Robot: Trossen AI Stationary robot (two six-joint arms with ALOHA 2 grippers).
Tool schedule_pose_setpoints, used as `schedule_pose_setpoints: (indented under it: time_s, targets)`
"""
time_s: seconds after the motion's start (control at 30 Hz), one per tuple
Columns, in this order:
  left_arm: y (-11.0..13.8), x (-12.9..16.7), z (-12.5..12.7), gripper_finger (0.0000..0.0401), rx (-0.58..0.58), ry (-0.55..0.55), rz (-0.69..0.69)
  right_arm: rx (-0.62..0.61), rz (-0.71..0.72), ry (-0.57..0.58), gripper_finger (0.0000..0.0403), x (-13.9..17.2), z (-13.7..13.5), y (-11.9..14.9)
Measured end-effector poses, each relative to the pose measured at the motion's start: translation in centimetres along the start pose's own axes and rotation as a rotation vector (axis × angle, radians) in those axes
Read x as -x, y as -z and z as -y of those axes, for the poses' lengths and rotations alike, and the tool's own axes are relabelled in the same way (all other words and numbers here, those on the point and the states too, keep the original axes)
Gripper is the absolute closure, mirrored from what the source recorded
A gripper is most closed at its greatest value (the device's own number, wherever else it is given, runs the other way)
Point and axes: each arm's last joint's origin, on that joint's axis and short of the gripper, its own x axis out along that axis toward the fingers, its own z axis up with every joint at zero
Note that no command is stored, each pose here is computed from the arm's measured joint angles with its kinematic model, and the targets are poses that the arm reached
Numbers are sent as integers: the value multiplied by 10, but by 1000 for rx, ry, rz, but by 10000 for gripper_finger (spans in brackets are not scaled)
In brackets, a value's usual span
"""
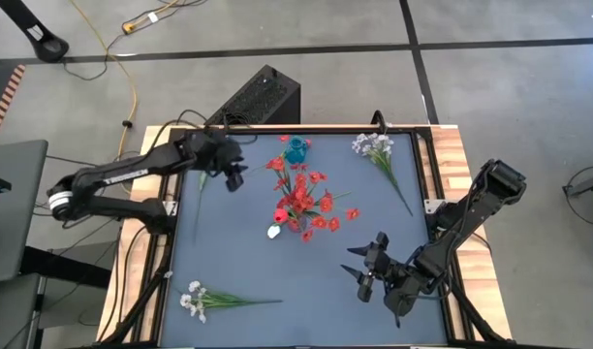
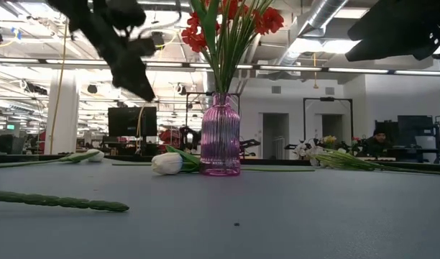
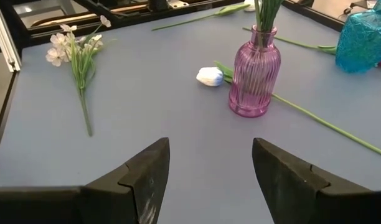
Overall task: Sort flowers into vase by color
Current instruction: Put the red tulip into the violet vase
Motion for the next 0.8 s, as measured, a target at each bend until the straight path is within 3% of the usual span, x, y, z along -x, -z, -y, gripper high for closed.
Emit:
schedule_pose_setpoints:
  time_s: [0.37, 0.57, 0.8]
  targets:
    - [19, -82, -49, 262, 83, 11, -123, -32, -20, -20, 149, -5, 0, -3]
    - [37, -118, -53, 262, 50, 56, -208, -30, -20, -20, 149, -5, 0, -3]
    - [45, -135, -54, 262, 56, 73, -236, -19, -22, -12, 149, -6, 1, -3]
